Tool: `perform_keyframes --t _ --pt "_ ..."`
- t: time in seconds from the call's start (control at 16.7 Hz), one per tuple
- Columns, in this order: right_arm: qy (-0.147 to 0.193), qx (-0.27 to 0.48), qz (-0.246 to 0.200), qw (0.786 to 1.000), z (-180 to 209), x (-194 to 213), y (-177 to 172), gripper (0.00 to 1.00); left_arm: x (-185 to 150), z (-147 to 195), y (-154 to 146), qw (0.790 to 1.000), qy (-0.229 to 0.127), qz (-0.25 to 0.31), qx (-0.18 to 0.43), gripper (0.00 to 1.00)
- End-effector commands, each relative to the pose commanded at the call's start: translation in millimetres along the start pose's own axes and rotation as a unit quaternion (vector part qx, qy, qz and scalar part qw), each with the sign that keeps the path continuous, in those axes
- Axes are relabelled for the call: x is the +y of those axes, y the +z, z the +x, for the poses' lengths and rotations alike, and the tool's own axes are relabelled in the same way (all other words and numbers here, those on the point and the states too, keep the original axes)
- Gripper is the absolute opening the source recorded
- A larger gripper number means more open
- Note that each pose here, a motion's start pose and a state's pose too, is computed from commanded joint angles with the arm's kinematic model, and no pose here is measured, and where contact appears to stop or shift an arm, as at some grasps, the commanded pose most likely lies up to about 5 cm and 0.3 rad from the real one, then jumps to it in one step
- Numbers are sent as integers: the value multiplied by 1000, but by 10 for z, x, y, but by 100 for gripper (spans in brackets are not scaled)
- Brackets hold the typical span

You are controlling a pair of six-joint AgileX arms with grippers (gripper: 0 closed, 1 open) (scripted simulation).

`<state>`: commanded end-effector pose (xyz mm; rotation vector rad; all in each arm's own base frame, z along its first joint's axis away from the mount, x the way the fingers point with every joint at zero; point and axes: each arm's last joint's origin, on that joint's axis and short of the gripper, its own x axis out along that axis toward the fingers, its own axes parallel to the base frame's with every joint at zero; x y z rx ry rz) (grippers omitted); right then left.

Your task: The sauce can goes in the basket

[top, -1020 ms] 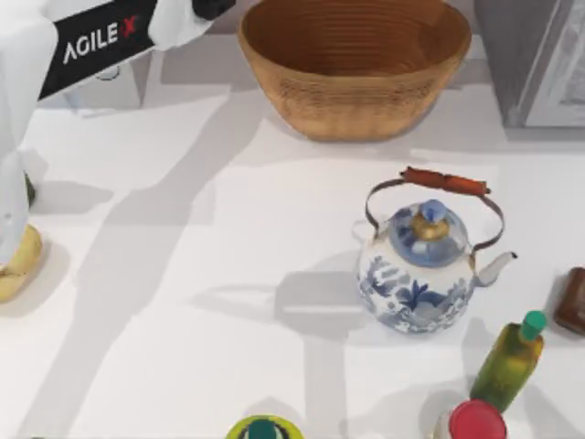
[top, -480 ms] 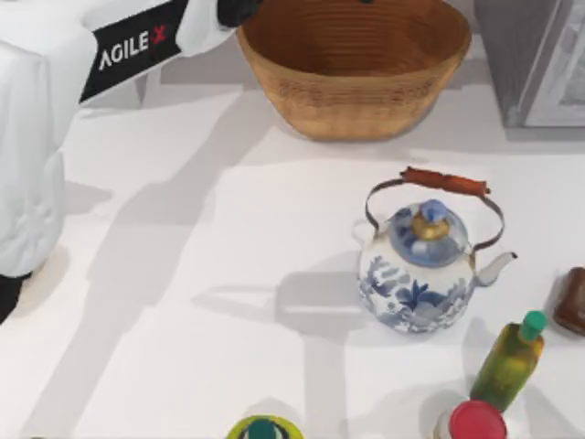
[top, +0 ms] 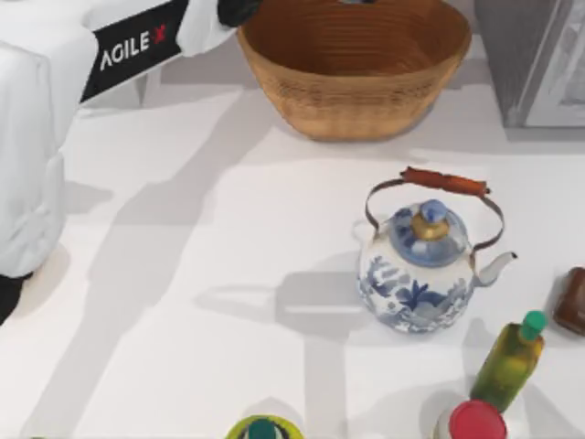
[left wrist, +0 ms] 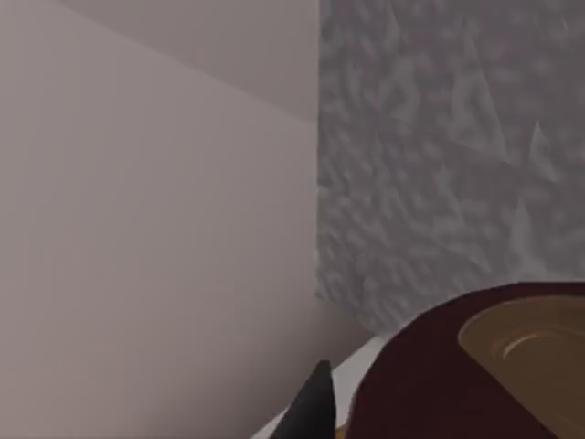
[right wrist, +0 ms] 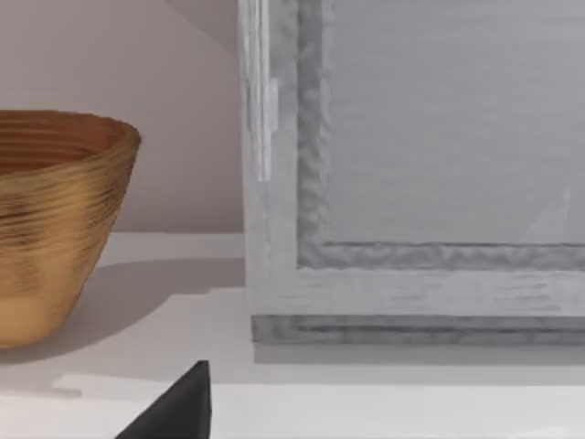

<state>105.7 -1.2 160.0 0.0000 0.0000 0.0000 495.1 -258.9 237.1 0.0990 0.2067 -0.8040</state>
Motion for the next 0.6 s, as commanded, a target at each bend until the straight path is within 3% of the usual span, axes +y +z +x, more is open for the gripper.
perform_keyframes --t 0.24,0.6 --pt "0 0 0 1000 0 0 0 100 0 0 0 1000 0 0 0 98" --pt "0 0 0 1000 0 0 0 100 0 0 0 1000 0 0 0 100"
